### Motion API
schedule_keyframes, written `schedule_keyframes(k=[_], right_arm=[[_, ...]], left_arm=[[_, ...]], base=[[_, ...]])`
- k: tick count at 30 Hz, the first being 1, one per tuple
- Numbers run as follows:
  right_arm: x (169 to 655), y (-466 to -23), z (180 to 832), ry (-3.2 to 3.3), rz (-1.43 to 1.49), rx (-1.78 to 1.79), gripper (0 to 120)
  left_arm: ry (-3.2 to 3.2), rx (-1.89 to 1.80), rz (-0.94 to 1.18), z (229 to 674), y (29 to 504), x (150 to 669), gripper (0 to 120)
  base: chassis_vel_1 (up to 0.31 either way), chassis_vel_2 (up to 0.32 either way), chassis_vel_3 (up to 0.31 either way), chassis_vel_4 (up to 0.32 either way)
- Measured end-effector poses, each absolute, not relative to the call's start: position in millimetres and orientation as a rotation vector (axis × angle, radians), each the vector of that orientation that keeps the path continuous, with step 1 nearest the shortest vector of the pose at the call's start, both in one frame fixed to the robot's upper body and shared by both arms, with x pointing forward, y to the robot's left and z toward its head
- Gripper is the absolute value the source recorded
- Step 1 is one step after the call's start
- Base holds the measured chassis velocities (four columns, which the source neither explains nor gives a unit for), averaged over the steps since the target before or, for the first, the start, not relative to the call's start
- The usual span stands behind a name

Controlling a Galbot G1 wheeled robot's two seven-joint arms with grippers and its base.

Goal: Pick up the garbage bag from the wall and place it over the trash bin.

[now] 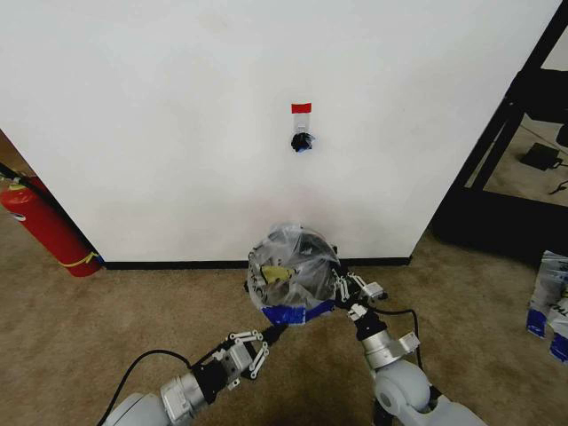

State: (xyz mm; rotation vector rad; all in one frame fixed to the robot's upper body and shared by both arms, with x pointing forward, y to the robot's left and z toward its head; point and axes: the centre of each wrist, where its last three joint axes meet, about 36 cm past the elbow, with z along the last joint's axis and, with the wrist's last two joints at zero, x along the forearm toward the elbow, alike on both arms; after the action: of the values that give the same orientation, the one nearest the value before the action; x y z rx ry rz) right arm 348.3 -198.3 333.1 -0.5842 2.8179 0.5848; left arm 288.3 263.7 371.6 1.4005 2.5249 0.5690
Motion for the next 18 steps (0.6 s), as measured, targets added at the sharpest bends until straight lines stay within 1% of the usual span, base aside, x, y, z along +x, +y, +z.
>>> schedule_keyframes(k=[2,9,10,16,18], right_arm=[[346,-195,344,2.825,0.694,-0.563,1],[343,-193,361,2.842,0.841,-0.532,1],[343,-194,364,2.848,0.867,-0.529,1],[347,-201,358,2.850,0.798,-0.554,1],[353,-209,347,2.839,0.673,-0.578,1]], left_arm=[[2.480,1.407,0.643,366,267,293,0],[2.426,1.408,0.752,359,274,300,0],[2.400,1.399,0.810,355,278,305,0],[2.393,1.359,0.829,356,280,306,0],[2.392,1.322,0.810,364,275,304,0]], base=[[0.000,0.000,0.000,0.000],[0.000,0.000,0.000,0.000],[0.000,0.000,0.000,0.000],[0.000,0.000,0.000,0.000],[0.000,0.000,0.000,0.000]])
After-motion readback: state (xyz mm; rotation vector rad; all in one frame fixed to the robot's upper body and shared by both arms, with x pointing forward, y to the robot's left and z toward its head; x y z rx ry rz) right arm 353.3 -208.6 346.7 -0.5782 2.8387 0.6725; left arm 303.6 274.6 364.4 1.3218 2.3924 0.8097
